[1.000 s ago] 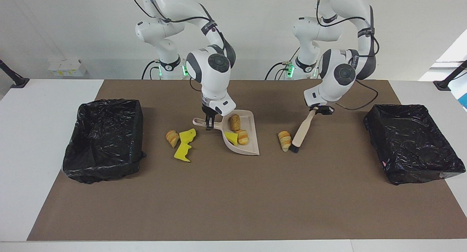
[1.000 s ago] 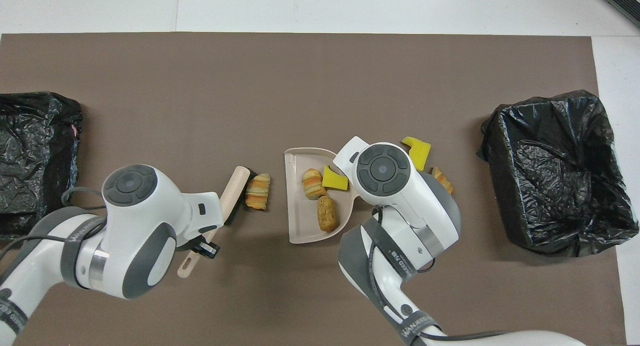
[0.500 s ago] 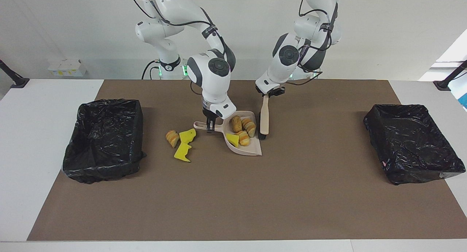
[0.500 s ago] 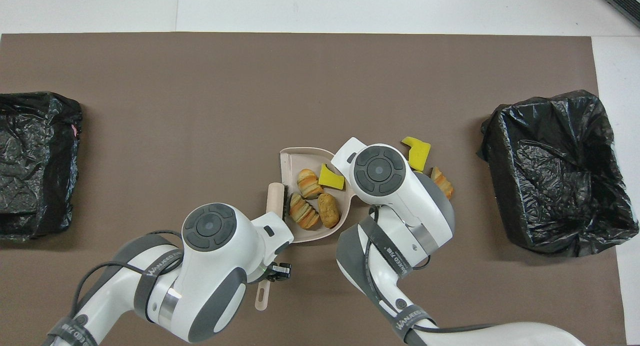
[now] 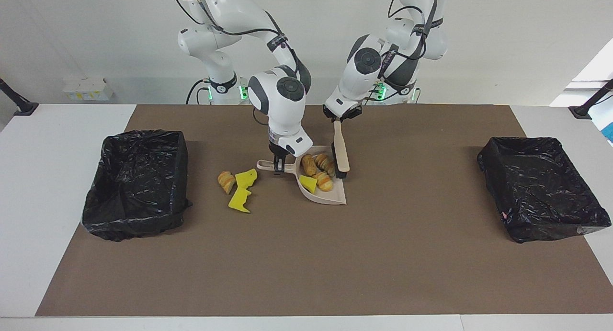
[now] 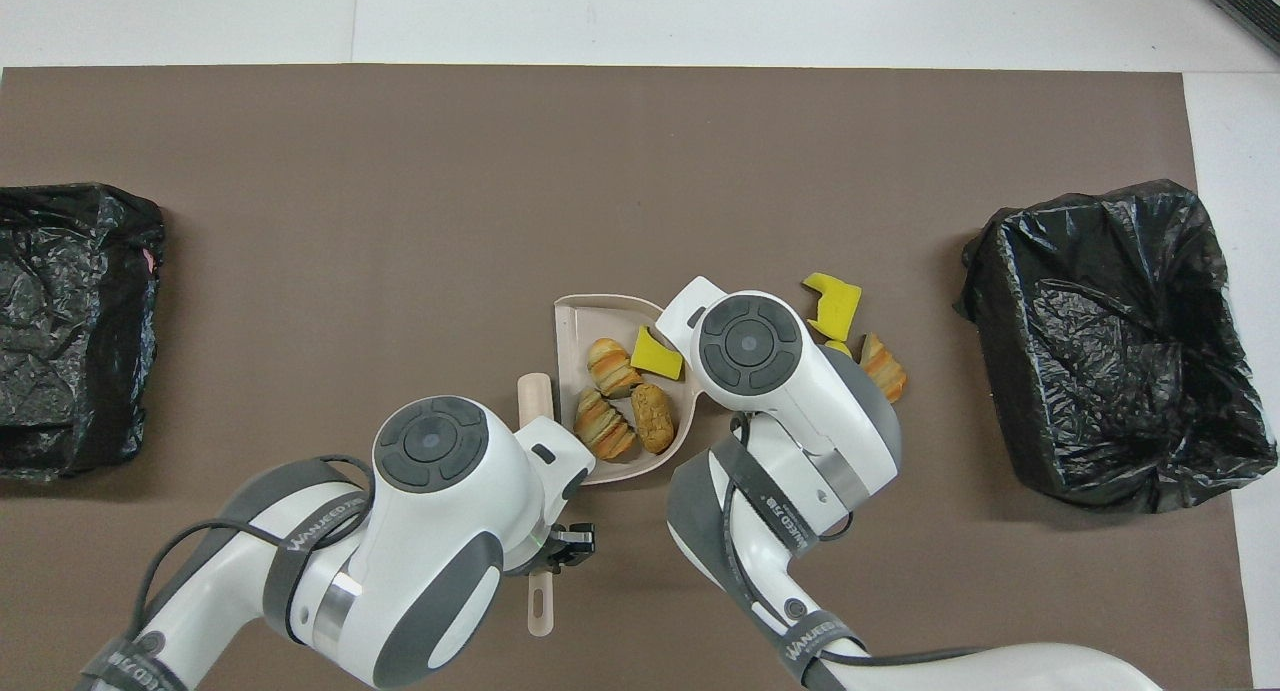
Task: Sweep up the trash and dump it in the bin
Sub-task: 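Carry the dustpan to the nearer bin and tip it with the right gripper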
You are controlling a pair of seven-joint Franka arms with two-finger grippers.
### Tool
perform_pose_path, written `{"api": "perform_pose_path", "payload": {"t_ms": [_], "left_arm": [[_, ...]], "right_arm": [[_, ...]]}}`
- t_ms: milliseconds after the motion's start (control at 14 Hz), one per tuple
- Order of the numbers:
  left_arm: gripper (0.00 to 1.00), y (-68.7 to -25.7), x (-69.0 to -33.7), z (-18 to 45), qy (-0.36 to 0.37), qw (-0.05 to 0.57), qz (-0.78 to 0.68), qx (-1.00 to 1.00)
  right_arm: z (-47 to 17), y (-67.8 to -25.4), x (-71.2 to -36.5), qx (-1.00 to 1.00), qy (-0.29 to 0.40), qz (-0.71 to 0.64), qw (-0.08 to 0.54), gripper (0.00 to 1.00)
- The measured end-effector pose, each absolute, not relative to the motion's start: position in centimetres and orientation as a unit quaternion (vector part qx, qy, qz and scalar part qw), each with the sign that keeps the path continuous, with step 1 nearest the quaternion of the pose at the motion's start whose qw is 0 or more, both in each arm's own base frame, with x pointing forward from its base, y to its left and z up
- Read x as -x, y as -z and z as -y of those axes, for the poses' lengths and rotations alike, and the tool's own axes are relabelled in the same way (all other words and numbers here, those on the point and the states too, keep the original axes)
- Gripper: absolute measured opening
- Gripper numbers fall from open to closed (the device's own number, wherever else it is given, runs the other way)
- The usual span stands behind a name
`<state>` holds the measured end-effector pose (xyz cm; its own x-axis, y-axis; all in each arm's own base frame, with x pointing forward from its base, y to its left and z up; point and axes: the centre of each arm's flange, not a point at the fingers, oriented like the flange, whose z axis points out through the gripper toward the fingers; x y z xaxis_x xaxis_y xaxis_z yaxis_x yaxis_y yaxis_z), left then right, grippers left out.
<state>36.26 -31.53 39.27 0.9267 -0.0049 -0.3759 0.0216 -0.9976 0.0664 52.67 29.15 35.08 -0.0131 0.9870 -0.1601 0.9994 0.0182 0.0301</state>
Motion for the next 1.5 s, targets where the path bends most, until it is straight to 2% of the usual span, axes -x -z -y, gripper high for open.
{"api": "perform_pose_path", "payload": {"t_ms": [286, 571, 857, 1143, 1500], "left_arm": [[0.27, -42.0, -36.5, 29.3, 0.156, -0.002, -0.063, -0.986], [0.27, -41.0, -31.3, 30.5, 0.147, -0.021, -0.039, -0.988], [0.27, -38.7, -24.5, 32.3, 0.133, -0.03, 0.011, -0.991], [0.27, -35.8, -19.4, 34.3, 0.103, -0.028, -0.003, -0.994], [0.27, -34.3, -18.1, 34.0, 0.102, -0.036, -0.012, -0.994]], "right_arm": [[-28.3, -36.9, -53.5, -0.707, 0.033, -0.703, 0.072, 0.31], [-23.5, -40.3, -55.5, -0.714, 0.037, -0.696, 0.073, 0.31], [-15.1, -44.2, -58.2, -0.72, 0.052, -0.69, 0.053, 0.31], [-4.4, -46.1, -60.5, -0.709, 0.041, -0.703, 0.038, 0.31], [5.4, -49.5, -61.2, -0.705, 0.03, -0.706, 0.062, 0.31]]}}
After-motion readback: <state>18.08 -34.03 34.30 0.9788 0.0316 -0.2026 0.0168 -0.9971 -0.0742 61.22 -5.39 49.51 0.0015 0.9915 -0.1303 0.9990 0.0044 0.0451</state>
